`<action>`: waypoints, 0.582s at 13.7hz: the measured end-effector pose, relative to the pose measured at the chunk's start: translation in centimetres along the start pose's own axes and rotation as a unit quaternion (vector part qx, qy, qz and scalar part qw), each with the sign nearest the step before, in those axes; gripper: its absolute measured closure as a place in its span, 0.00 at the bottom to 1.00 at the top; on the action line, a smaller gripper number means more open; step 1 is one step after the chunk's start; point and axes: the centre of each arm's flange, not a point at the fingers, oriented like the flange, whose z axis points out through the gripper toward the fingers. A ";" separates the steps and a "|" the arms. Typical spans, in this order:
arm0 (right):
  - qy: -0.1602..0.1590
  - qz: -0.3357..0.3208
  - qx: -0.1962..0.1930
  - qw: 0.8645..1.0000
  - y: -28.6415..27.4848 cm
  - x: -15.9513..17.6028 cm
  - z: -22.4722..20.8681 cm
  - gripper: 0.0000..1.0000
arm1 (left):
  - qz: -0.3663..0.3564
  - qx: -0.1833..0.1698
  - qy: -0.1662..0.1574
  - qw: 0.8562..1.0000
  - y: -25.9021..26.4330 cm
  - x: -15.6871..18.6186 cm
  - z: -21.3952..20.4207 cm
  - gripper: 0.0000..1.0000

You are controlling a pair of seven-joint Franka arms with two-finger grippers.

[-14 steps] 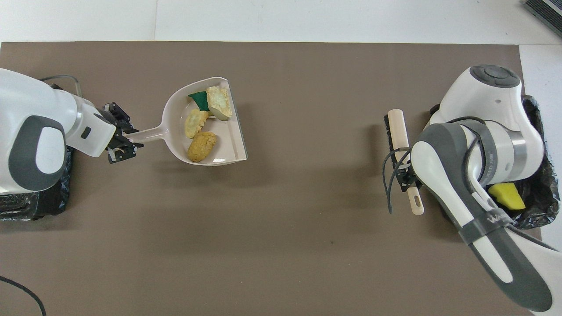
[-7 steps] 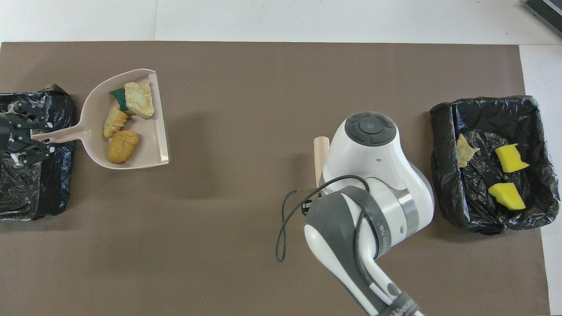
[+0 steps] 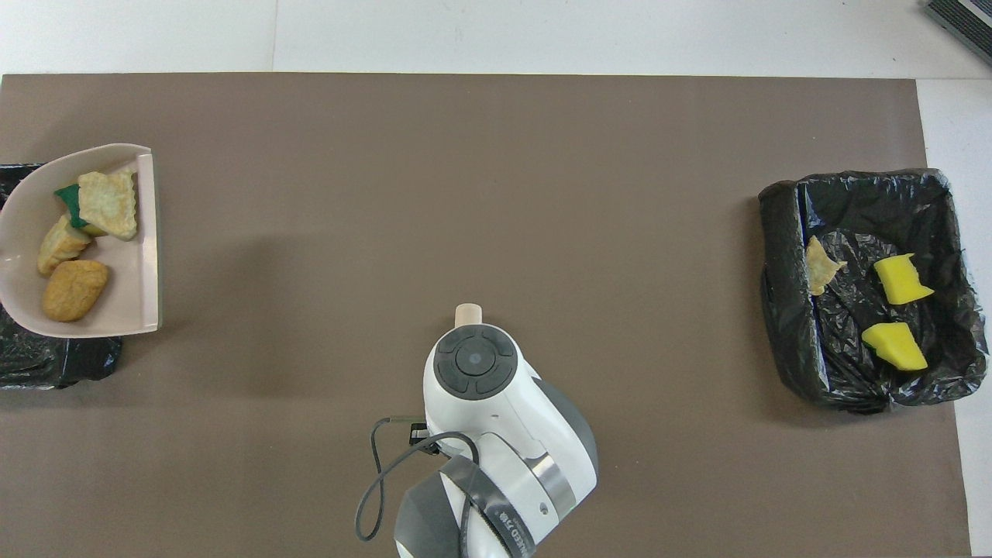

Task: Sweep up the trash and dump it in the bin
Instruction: 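Tip the dustpan over the bin with the left gripper, then lay the brush on the table center with the right gripper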

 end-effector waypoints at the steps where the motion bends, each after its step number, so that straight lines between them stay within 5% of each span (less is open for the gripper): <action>1: -0.007 -0.002 -0.010 1.000 0.1 -0.5 1.4 0.74 | -0.007 0.003 -0.011 1.000 0.7 -2.3 -0.9 0.69; 4: -0.023 0.000 -0.033 0.999 1.6 -1.9 3.5 0.74 | -0.020 0.013 -0.053 0.998 2.5 -7.7 -4.2 0.69; 8: -0.023 -0.007 -0.042 0.999 2.6 -4.0 4.0 0.74 | 0.051 -0.002 -0.142 0.989 1.3 -9.9 -6.8 0.69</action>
